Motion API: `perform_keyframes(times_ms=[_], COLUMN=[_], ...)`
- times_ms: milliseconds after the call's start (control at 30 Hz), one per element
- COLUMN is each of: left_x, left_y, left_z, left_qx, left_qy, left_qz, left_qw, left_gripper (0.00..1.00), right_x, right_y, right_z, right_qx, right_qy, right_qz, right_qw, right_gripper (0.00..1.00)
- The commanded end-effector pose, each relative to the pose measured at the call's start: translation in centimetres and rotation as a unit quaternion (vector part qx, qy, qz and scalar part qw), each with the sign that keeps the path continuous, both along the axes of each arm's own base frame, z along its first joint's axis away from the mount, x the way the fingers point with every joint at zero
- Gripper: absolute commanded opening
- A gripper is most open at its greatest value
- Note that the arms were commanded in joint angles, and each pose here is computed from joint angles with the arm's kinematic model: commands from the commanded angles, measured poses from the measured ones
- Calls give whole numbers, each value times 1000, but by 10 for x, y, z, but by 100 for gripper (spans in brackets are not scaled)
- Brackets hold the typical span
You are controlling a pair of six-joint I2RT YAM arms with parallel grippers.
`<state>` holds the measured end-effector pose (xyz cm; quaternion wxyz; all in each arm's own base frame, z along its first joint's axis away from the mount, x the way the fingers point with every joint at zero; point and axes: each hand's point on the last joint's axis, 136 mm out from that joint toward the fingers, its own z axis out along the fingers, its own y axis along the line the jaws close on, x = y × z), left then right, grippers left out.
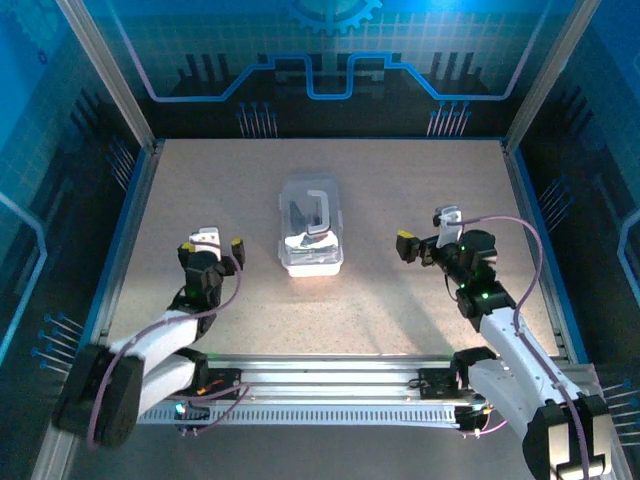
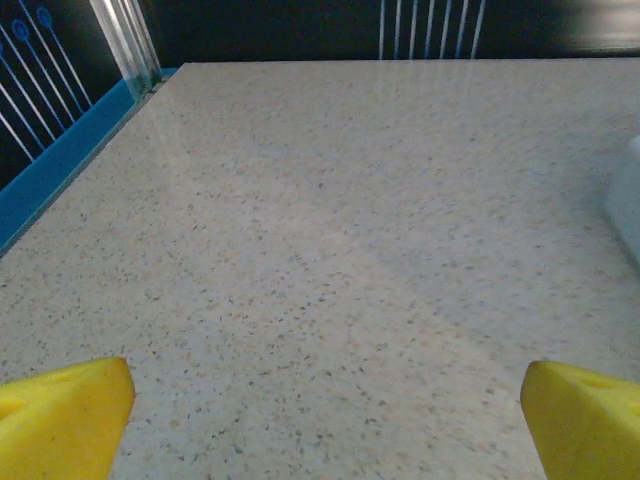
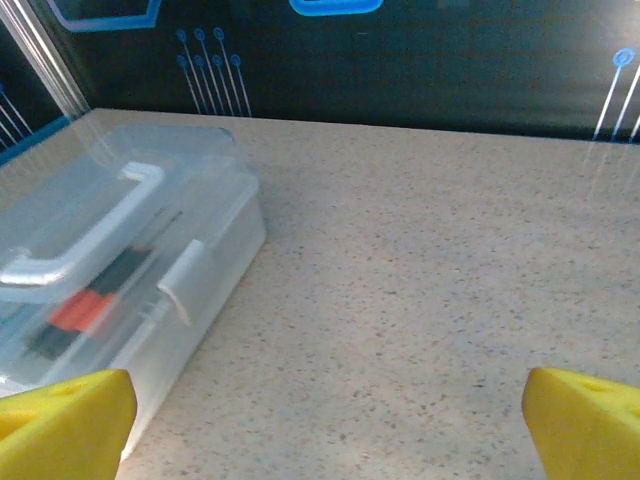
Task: Pack the tool kit
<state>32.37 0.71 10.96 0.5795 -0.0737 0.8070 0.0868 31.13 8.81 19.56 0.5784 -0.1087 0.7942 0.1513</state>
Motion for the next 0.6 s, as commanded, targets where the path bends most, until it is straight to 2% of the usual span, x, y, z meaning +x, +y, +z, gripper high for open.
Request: perform_keyframes(times_ms=[0, 67, 133, 233, 333, 500, 567], left_x=[18, 30, 48, 63, 73, 73, 73], left_y=[8, 12, 4, 2, -1, -2, -3], left_z=[33, 19, 0, -12, -14, -13, -13], left_qx=[0, -25, -39, -45, -54, -53, -53], left_qy=[-117, -109, -76, -23, -2, -8, -6], left_qz=[8, 10, -32, -40, -55, -60, -62], left_qw=[993, 994, 996, 998, 997, 997, 997], left_gripper=[99, 99, 99, 99, 99, 99, 99], right_x=[1, -1, -3, -1, 4, 19, 23], right_y=[-11, -18, -23, -27, -37, -46, -47], right_z=[-5, -11, -16, -22, -30, -54, -55], right_qx=[-43, -39, -35, -54, -69, -93, -92], right_qy=[-51, -68, -81, -82, -86, -100, -130], right_qz=[-23, -45, -59, -67, -86, -93, -96], right_qw=[997, 996, 994, 993, 990, 986, 983], right_gripper=[100, 100, 100, 100, 100, 100, 100])
